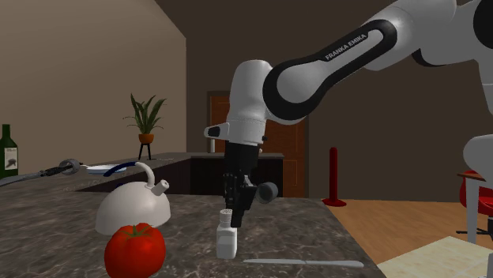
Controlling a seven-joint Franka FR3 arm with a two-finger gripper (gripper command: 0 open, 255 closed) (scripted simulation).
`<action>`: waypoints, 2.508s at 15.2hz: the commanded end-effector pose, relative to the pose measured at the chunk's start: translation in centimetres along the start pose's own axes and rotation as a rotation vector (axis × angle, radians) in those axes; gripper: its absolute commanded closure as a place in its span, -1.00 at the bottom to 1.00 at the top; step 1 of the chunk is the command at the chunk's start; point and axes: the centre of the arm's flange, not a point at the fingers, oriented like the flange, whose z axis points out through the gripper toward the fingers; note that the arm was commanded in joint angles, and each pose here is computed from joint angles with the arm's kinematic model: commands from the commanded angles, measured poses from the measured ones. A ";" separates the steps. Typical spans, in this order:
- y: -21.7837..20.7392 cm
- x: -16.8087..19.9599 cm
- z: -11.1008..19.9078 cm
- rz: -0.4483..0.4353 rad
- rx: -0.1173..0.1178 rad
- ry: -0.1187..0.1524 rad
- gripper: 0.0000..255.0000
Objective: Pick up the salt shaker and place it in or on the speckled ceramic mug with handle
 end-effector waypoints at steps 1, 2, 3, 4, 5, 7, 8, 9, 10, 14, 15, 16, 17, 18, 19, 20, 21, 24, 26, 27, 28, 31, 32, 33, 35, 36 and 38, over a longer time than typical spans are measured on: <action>0.0 0.0 0.0 0.000 0.000 0.000 1.00; 0.0 0.0 0.0 0.000 0.000 0.000 1.00; 0.0 0.1 -0.5 0.000 0.000 0.000 1.00; 0.0 0.1 -1.0 0.000 0.000 0.000 1.00; 0.0 0.2 -1.5 0.000 0.000 0.000 1.00; 0.0 0.4 -2.6 0.000 0.000 0.000 1.00; 0.0 0.4 -3.1 0.000 0.000 0.000 1.00; 0.0 0.5 -3.6 0.000 0.000 0.000 1.00; 0.1 0.6 -4.2 0.000 0.000 0.000 1.00; 0.1 0.9 -6.2 0.000 0.000 0.000 1.00; 0.1 1.0 -6.8 0.000 0.000 0.000 1.00; 0.1 1.0 -7.3 0.000 0.000 0.000 1.00; 0.1 1.1 -7.8 0.000 0.000 0.000 1.00; 0.1 1.2 -8.3 0.000 0.000 0.000 1.00; 0.1 1.3 -8.9 0.000 0.000 0.000 1.00; 0.1 1.3 -9.4 0.000 0.000 0.000 1.00; 0.1 1.4 -9.9 0.000 0.000 0.000 1.00; 0.1 1.6 -11.5 0.000 0.000 0.000 1.00; 0.2 1.8 -12.5 0.000 0.000 0.000 1.00; 0.2 1.9 -13.0 0.000 0.000 0.000 1.00; 0.2 1.9 -13.6 0.000 0.000 0.000 1.00; 0.2 2.2 -15.1 0.000 0.000 0.000 1.00; 0.2 2.2 -15.7 0.000 0.000 0.000 1.00; 0.2 2.3 -16.2 0.000 0.000 0.000 1.00; 0.2 2.4 -17.0 0.000 0.000 0.000 1.00; 1.2 1.6 -17.2 0.000 0.000 0.000 1.00; 3.1 -0.2 -17.6 0.000 0.000 0.000 1.00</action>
